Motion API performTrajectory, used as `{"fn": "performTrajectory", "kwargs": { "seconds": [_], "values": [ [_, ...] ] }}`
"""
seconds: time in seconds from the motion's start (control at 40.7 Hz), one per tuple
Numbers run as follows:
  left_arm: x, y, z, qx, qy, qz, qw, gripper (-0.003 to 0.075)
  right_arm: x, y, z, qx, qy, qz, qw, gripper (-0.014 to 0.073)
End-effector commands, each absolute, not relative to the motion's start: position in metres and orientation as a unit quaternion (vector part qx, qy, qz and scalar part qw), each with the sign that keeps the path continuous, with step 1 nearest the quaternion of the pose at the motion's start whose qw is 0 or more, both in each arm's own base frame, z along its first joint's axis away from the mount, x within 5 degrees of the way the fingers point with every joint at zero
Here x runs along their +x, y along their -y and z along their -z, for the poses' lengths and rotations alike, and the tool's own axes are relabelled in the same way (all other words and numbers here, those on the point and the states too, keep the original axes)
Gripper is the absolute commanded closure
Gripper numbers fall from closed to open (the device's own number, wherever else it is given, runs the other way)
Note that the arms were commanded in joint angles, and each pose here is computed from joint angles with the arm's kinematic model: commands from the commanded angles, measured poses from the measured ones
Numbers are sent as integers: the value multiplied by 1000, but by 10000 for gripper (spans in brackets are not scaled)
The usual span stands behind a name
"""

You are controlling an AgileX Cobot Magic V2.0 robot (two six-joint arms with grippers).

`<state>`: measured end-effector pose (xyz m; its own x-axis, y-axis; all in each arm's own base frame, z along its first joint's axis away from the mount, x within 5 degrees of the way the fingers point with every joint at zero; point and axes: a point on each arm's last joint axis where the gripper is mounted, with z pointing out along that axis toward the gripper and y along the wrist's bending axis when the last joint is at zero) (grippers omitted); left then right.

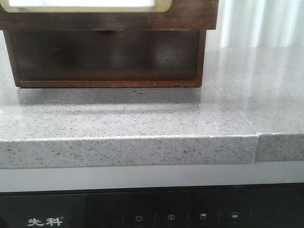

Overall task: Put scissors in drawer with both arms
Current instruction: 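Lower the scissors into the open drawer and open the right gripper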

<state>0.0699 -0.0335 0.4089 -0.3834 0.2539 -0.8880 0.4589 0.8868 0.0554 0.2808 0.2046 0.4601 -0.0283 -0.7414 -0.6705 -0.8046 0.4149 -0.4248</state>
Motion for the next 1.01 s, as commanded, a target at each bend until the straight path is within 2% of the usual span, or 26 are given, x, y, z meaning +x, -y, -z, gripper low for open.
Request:
{"fn": "performTrajectory", "kwargs": {
  "seconds": [0.0,0.147,0.369,0.811,0.983],
  "values": [
    [70,34,-424,207,-799,115,552,258,252,-177,-507,-445,-733,-76,509,300],
    [70,34,-424,207,-799,115,552,258,230,-147,-522,-344,-780,-120,509,300],
    [70,34,-424,207,-799,115,552,258,186,-111,-521,-298,-783,-131,530,300],
    [70,35,-424,207,-799,115,553,258,86,-57,-475,-248,-774,-165,558,300],
    [70,35,-424,207,-799,115,553,258,60,-42,-453,-235,-773,-175,562,300]
  ]
}}
